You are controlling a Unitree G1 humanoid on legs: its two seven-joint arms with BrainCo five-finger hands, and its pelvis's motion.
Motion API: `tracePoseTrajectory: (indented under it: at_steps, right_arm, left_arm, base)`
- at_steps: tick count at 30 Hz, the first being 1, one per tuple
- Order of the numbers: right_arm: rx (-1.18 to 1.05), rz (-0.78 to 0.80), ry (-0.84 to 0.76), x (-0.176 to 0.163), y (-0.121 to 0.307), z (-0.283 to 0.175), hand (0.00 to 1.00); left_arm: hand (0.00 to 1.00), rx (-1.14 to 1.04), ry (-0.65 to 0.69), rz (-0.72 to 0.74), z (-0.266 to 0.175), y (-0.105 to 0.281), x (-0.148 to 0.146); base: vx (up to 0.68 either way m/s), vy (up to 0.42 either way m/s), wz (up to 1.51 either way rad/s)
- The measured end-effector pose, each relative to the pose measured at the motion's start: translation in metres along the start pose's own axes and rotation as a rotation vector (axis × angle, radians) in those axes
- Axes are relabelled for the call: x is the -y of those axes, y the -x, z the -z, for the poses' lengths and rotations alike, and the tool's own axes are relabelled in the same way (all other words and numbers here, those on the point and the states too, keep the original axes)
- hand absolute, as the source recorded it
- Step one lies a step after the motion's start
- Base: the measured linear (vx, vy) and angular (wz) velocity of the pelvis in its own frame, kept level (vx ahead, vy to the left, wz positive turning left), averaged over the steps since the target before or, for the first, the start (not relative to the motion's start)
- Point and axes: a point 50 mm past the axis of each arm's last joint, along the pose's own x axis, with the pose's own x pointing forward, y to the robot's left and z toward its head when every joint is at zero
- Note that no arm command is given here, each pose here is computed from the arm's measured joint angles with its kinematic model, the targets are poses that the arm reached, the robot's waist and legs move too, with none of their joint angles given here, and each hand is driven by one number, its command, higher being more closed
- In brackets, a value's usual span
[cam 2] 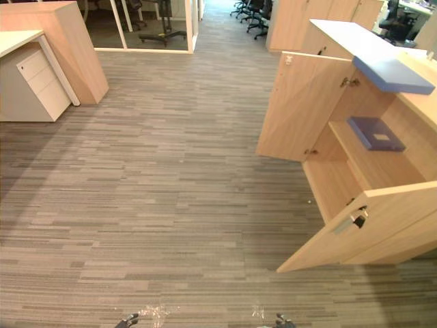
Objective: Walk over to the cabinet, pick up the folder, carry it to the office cabinet, place the folder inside the office cabinet, then close the office cabinet door
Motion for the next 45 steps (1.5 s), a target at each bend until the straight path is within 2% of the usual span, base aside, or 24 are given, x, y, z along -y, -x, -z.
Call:
tracePoseTrajectory:
  at_steps: [18,22,24,27,39,41,45]
  right_arm:
    - [0.001,-0.013,0.017,-0.003,0.000,-0.002,0.00]
    - [0.012,-0.018,0.024,-0.003,-0.002,-0.010,0.00]
    - [0.014,-0.002,0.013,0.003,-0.002,-0.010,0.00]
    - [0.011,0.014,-0.046,0.006,-0.001,-0.008,0.00]
    - [0.002,0.029,-0.077,0.010,0.001,-0.002,0.00]
    - [0.024,0.030,-0.091,0.011,0.000,-0.007,0.00]
    - [0.113,0.038,-0.120,0.010,-0.002,-0.034,0.00]
  left_arm:
    - [0.00,-0.001,0.002,-0.007,-0.002,-0.001,-0.003]
    - [0.00,0.065,0.123,-0.044,-0.019,-0.003,-0.008]
    - [0.00,0.066,0.235,-0.075,-0.016,-0.002,-0.008]
    - [0.00,0.031,0.316,-0.100,-0.002,0.002,-0.005]
    - [0.00,-0.021,0.345,-0.092,0.017,0.007,0.006]
    - [0.00,-0.032,0.350,-0.072,0.019,0.008,0.015]
    - [0.00,-0.042,0.302,-0.054,0.020,0.007,0.014]
  base:
    - [0.00,-0.001,0.01]
    - [-0.11,-0.011,0.08]
    - [-0.05,0.015,-0.20]
    - [0.03,0.086,-0.35]
    - [0.24,0.255,-0.25]
    - [0.30,0.257,-0.32]
    - [0.31,0.241,0.17]
